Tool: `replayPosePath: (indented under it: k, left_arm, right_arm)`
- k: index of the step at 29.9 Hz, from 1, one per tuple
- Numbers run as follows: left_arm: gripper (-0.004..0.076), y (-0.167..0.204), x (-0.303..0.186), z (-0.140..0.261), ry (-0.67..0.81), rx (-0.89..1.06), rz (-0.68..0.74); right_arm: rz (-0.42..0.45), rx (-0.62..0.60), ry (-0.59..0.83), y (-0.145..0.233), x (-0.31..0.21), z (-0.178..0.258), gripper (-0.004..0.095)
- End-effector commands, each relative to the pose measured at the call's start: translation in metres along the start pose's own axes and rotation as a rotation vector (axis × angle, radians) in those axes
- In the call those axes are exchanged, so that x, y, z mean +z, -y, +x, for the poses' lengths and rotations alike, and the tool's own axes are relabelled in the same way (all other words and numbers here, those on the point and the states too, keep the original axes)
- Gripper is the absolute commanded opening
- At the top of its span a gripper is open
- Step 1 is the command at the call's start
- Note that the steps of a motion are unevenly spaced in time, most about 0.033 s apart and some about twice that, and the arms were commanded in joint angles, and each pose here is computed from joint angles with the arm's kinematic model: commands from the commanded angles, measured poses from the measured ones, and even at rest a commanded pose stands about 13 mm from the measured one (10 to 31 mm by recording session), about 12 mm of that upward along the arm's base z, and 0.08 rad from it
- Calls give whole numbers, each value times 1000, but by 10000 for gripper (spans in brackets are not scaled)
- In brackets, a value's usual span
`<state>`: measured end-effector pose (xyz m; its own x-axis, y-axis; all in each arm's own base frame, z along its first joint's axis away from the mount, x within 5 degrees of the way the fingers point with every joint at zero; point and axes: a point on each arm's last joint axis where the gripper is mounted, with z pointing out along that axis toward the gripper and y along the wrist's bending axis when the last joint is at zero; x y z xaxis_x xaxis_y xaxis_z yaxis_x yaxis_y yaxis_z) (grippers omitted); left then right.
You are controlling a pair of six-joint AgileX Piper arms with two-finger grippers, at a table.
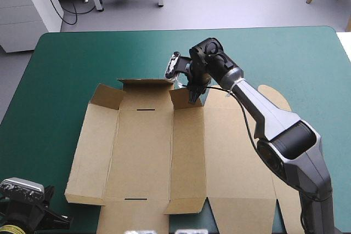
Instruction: Fold the box
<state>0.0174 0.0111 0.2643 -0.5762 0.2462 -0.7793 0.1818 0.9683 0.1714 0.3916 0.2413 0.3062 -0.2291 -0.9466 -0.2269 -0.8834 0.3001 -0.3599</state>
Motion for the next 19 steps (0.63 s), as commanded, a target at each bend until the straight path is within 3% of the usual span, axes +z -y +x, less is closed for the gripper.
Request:
replayPosePath:
  k: [1, 10, 16, 19]
  left_arm:
    - [-10, -1, -3, -10, 60, -10, -3]
    - [-10, -1, -3, -10, 60, -10, -3]
    - [-10, -1, -3, -10, 60, -10, -3]
    - [-10, -1, -3, -10, 60, -10, -3]
  right_arm:
    - [220, 85, 43, 23, -70, 16, 376]
    - [359, 379, 73, 47, -135, 74, 253]
    - [409, 584, 0, 55, -159, 145, -20]
    - [409, 687, -39, 53, -166, 183, -19]
